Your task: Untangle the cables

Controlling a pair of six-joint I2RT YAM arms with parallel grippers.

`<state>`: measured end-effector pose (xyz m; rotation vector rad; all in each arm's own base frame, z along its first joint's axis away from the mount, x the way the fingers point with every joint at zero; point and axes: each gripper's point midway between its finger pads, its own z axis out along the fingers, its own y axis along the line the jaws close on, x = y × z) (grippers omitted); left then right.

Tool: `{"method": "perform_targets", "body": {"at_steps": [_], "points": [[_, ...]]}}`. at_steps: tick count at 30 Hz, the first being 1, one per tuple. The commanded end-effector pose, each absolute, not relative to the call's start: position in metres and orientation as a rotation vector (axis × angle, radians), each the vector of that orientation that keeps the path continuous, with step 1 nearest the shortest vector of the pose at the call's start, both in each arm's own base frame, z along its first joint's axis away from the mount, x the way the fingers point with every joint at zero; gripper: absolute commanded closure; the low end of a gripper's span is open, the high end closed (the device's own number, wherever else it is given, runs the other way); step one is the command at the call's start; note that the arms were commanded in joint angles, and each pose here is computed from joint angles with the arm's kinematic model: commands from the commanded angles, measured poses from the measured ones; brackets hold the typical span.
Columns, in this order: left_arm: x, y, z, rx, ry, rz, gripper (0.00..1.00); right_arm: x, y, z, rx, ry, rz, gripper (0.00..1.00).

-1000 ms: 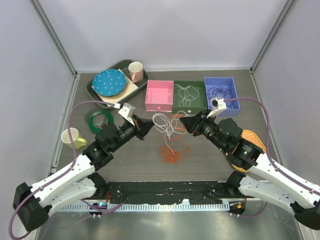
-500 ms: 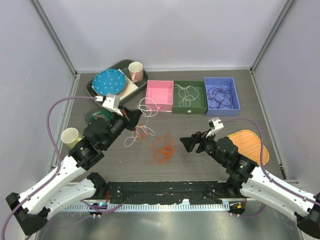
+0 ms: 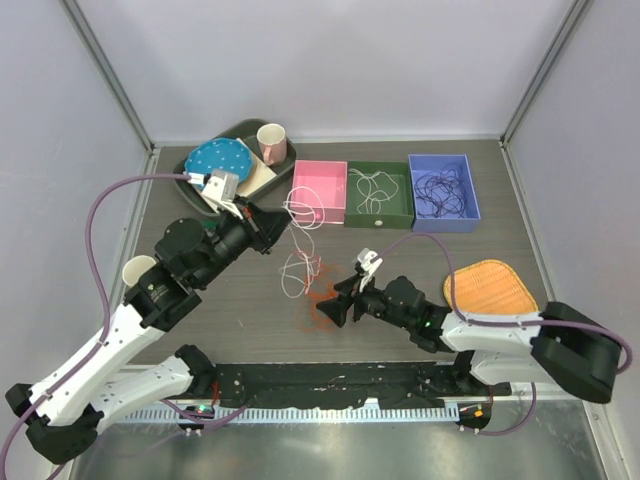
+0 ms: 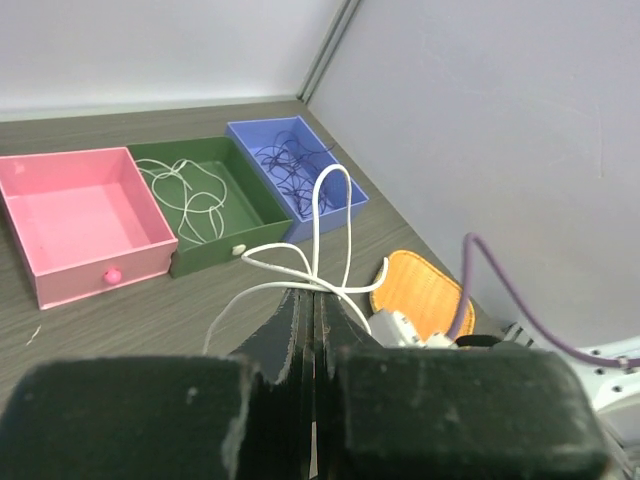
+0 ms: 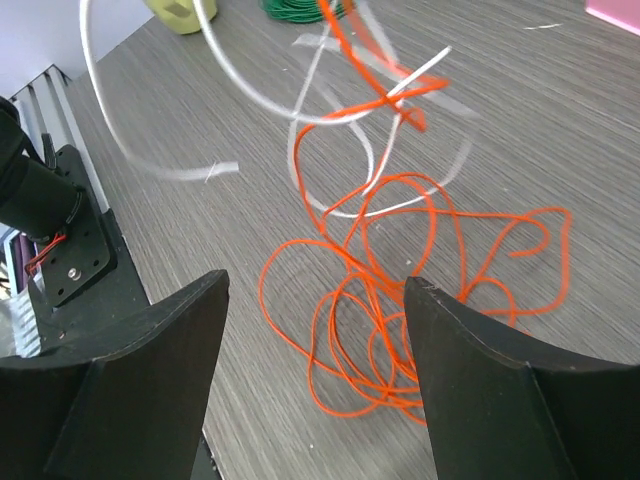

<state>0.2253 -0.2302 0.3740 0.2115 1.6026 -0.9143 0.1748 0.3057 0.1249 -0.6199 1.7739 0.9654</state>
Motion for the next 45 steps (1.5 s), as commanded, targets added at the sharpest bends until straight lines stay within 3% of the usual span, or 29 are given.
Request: {"method": "perform_targets", "body": {"at_steps": [1,11,12,15,16,23,32,45], "points": [[0.218,-0.234,0.4,0.207,1.57,-0.98,1.0,0.182,0.329,0.161,-0.573,1.544,1.055,0.23],[0.215,-0.231,0.414,0.198,1.57,-0.99,1.0,0.223,0.402,0.154,-0.551,1.505,1.071,0.25],[0.214,-0.228,0.42,0.199,1.557,-0.984,1.0,0.217,0.41,0.151,-0.59,1.507,1.115,0.29],[0.221,-0.214,0.429,0.161,1.552,-0.895,1.0,0.216,0.409,0.142,-0.549,1.545,1.14,0.63],[0.232,-0.199,0.427,0.085,1.56,-0.807,1.0,0.215,0.401,0.137,-0.528,1.555,1.129,0.82],[0.279,-0.12,0.417,-0.243,1.57,-0.294,1.0,0.236,0.329,0.106,-0.262,1.82,0.833,0.99],[0.296,-0.041,0.395,-0.494,1.589,0.001,1.0,0.262,0.136,0.073,0.579,1.986,0.451,0.99],[0.289,-0.003,0.386,-0.606,1.562,0.133,1.0,0.238,0.034,0.095,0.848,1.848,0.175,0.99]]}}
